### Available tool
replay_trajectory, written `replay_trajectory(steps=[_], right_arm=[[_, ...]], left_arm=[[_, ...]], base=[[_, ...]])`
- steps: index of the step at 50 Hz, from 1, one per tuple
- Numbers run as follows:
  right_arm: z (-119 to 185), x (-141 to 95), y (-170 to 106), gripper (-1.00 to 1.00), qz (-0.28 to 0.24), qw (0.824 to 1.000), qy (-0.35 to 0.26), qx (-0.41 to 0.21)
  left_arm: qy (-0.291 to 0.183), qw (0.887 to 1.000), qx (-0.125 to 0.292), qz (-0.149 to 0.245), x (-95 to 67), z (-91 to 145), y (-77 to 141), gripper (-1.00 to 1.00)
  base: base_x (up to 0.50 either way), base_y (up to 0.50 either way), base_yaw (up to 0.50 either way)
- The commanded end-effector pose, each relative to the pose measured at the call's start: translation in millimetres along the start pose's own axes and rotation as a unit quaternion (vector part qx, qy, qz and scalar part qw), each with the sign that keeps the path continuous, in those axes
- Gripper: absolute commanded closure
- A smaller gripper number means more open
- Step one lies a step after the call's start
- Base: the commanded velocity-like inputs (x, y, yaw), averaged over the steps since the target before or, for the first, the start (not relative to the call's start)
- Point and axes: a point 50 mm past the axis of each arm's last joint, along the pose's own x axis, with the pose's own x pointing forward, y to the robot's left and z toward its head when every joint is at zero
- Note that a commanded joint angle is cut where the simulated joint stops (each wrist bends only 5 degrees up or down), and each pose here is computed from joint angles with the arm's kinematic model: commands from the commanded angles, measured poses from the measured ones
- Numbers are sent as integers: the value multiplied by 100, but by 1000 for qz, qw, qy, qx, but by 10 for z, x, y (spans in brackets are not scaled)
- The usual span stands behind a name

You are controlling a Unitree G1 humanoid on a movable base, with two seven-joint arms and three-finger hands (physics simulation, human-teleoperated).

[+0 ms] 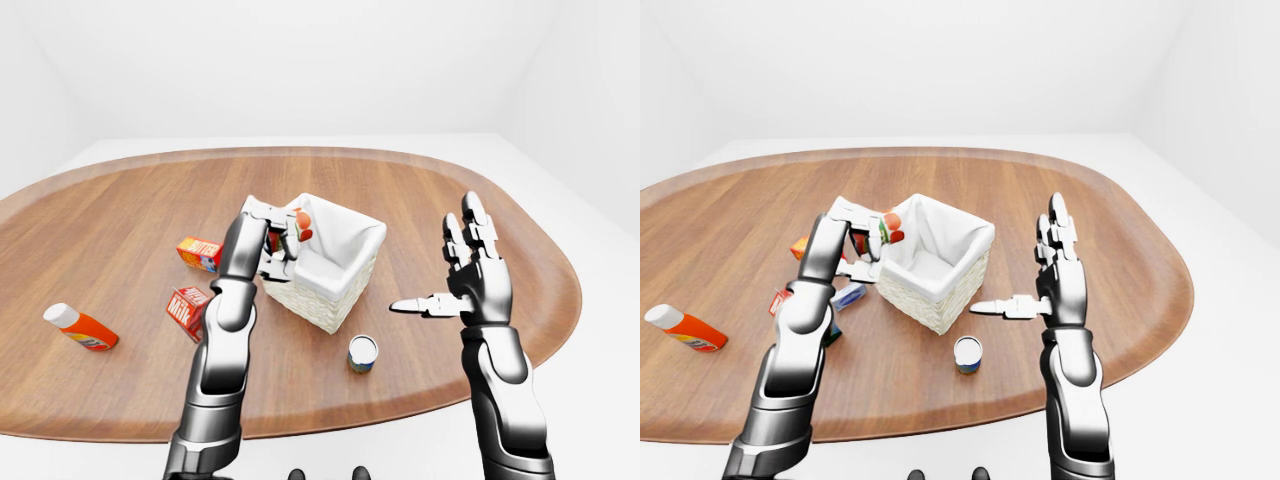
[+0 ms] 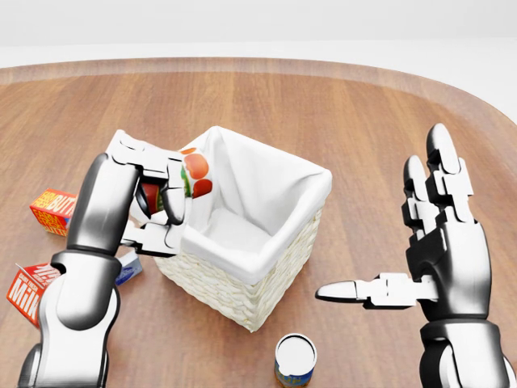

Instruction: Pick up the tomato sauce, and put it in the basket.

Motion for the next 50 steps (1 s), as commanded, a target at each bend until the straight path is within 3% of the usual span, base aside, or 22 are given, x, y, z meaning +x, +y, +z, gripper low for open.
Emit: replay_trajectory(steps=[1,13,40,50], right_arm=[[-6,-3,-2,-100,-1,1000,1,0],[-12,4,1,-100,-1,1000,2,0],[-17,1,0,-100,-1,1000,4,1],[-35,1,1,-100,-2,1000,7,0]], left_arm=[[-13,1000,0,7,164,53,41,100],[3,1000,26,-8,408,-5,0,100],[18,997,69,-35,688,-186,-153,100],[19,994,96,-45,882,-218,-193,100]], base=[[0,0,0],[0,0,0],[0,0,0],[0,0,0]])
